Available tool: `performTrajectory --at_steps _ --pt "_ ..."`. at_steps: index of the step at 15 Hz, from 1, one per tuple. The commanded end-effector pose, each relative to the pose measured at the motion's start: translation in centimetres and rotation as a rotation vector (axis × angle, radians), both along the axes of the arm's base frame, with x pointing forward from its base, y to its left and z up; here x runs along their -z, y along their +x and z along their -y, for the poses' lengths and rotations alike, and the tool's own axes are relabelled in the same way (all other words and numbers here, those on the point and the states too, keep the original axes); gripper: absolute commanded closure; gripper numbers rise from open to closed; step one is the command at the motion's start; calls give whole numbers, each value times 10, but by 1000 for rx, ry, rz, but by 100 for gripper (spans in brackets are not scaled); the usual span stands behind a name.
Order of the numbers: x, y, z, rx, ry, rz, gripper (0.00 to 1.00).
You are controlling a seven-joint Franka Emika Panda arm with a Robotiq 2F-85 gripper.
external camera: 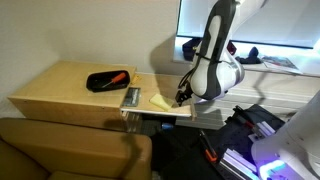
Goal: Place the screwdriver in the black bowl, move the sticky notes to the windowsill, then unstack the caps
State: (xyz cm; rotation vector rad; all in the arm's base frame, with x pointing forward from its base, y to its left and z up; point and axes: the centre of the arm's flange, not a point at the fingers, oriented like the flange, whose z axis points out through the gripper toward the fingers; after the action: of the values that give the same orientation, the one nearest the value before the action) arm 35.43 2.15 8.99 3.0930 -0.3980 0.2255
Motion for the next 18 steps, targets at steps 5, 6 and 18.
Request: performTrajectory --at_steps 5,6,18 --pt "-1 4 -8 -324 -35 66 0" --pt "-1 4 -9 -376 -48 74 0" --pt "-22 36 -22 -610 -84 167 0"
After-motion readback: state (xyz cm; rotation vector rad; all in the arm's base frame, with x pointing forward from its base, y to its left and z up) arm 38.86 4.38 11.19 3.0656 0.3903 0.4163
